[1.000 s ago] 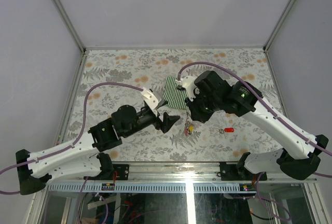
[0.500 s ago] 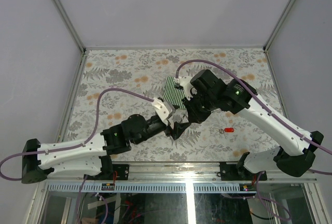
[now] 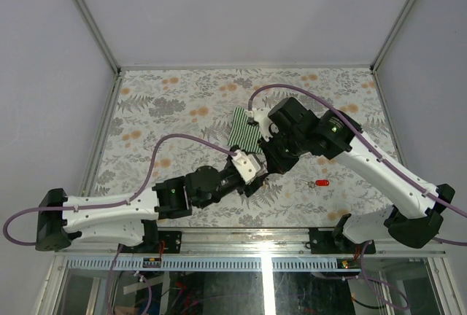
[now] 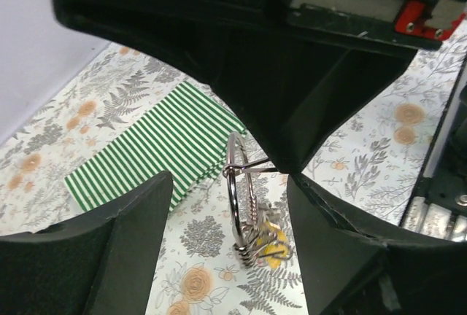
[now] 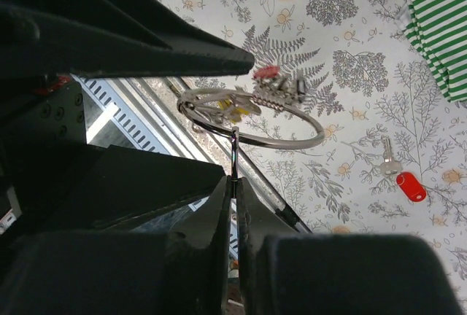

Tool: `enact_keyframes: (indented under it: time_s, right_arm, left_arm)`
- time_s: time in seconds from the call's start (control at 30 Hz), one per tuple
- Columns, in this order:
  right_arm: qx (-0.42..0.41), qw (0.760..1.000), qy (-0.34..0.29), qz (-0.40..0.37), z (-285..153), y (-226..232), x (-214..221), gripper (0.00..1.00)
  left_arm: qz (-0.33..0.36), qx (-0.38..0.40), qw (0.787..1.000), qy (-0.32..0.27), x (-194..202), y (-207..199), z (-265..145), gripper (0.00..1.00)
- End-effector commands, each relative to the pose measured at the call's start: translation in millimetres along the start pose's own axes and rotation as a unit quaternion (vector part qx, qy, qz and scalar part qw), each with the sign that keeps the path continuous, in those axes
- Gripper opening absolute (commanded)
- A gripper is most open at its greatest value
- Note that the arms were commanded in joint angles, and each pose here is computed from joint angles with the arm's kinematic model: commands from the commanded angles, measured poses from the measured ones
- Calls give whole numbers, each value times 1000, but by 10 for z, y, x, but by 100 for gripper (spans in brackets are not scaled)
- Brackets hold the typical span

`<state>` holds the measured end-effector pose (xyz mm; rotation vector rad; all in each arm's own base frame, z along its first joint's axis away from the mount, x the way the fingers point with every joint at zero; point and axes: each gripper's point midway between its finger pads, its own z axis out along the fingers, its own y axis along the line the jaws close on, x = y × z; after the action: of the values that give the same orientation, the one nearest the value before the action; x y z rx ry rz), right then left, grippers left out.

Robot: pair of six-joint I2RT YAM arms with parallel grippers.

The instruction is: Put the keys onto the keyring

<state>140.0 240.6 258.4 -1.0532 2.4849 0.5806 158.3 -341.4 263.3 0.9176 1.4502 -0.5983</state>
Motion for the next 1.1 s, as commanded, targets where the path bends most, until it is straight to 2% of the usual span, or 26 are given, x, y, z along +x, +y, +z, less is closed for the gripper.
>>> enact_keyframes:
  time_s: [0.0, 0.3, 0.57, 0.8, 1.07]
  right_arm:
    - [-19, 1000, -18, 2, -81, 90, -114, 0]
    - [-24, 1000, -12, 0, -95, 106, -98, 0]
    - [-40, 999, -10, -5, -122, 165, -103, 0]
    - [-48, 999, 2, -9, -113, 187, -50, 0]
    - [-55, 998, 10, -12, -108, 202, -11, 0]
  left_arm:
    - [44, -40, 998, -14, -154, 116, 71, 63]
    - [124, -76, 989, -26, -122, 159, 91, 59]
    - [143, -71, 984, -74, -173, 133, 51, 59]
    - [172, -61, 979, -90, -176, 75, 58, 59]
    - [200, -48, 974, -94, -165, 8, 79, 52]
